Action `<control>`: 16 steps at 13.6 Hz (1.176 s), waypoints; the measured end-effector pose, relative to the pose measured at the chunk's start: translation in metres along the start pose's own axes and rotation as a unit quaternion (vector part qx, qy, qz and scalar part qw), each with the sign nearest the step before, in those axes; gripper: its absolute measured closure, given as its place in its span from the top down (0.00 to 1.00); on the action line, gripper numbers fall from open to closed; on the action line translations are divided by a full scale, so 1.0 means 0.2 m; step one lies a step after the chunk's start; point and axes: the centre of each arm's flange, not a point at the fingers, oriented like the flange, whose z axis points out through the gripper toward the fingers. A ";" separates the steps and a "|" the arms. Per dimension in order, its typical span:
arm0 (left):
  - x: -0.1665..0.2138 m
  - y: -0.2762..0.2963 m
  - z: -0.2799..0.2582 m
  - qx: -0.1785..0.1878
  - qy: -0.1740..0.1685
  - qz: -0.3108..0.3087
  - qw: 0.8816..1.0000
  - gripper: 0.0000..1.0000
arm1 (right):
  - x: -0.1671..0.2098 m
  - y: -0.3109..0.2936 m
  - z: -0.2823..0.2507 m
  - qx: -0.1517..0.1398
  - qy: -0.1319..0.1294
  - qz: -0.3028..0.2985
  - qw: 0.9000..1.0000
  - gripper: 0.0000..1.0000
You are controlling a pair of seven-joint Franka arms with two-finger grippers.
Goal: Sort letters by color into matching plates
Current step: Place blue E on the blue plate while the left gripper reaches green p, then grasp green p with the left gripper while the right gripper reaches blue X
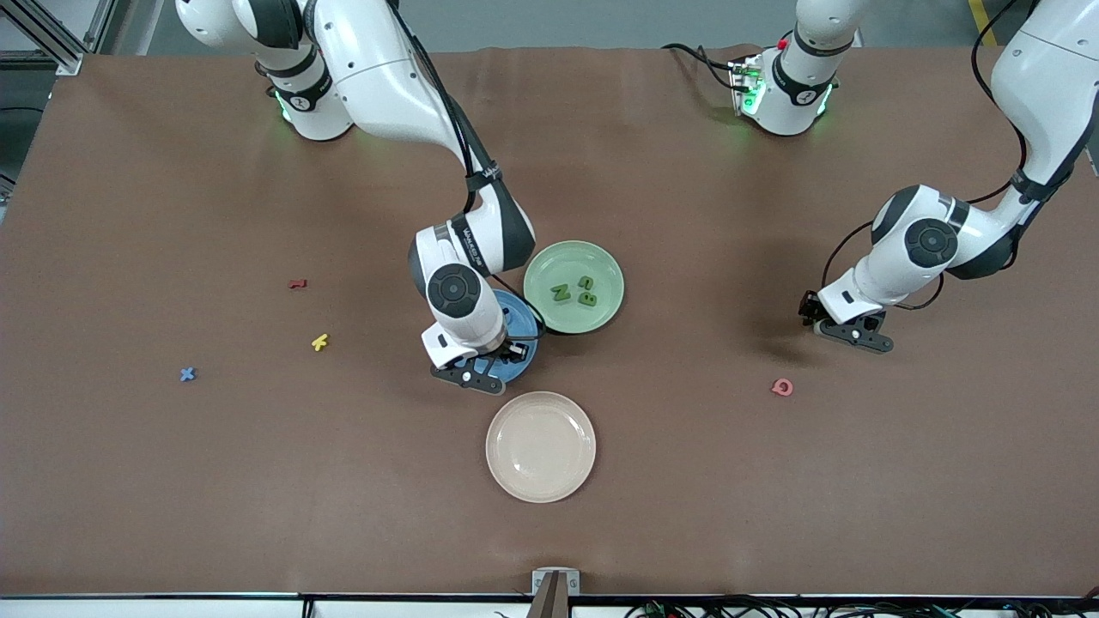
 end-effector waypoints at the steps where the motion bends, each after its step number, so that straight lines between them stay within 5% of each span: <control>1: 0.00 0.00 0.00 0.000 0.000 0.000 1.000 0.64 | 0.00 -0.01 -0.01 0.001 0.001 -0.001 1.000 0.38; 5: 0.00 0.00 0.00 0.000 0.000 0.000 1.000 0.62 | 0.03 0.02 -0.17 -0.015 -0.028 -0.013 0.999 0.78; 8: -0.01 0.02 0.00 0.000 -0.001 0.002 1.000 0.57 | 0.15 0.22 -0.58 -0.033 -0.073 -0.044 0.996 1.00; 9: -0.01 0.02 0.00 0.001 -0.002 0.003 1.000 0.57 | 0.21 0.35 -0.75 -0.034 -0.085 -0.053 0.994 1.00; 12: -0.01 0.04 -0.02 0.003 -0.001 0.007 1.000 0.32 | 0.40 0.81 -1.07 -0.028 -0.107 -0.085 0.990 1.00; 16: -0.01 0.04 -0.03 0.004 0.000 0.008 1.000 0.28 | 0.58 1.43 -1.10 -0.045 -0.121 -0.129 0.983 1.00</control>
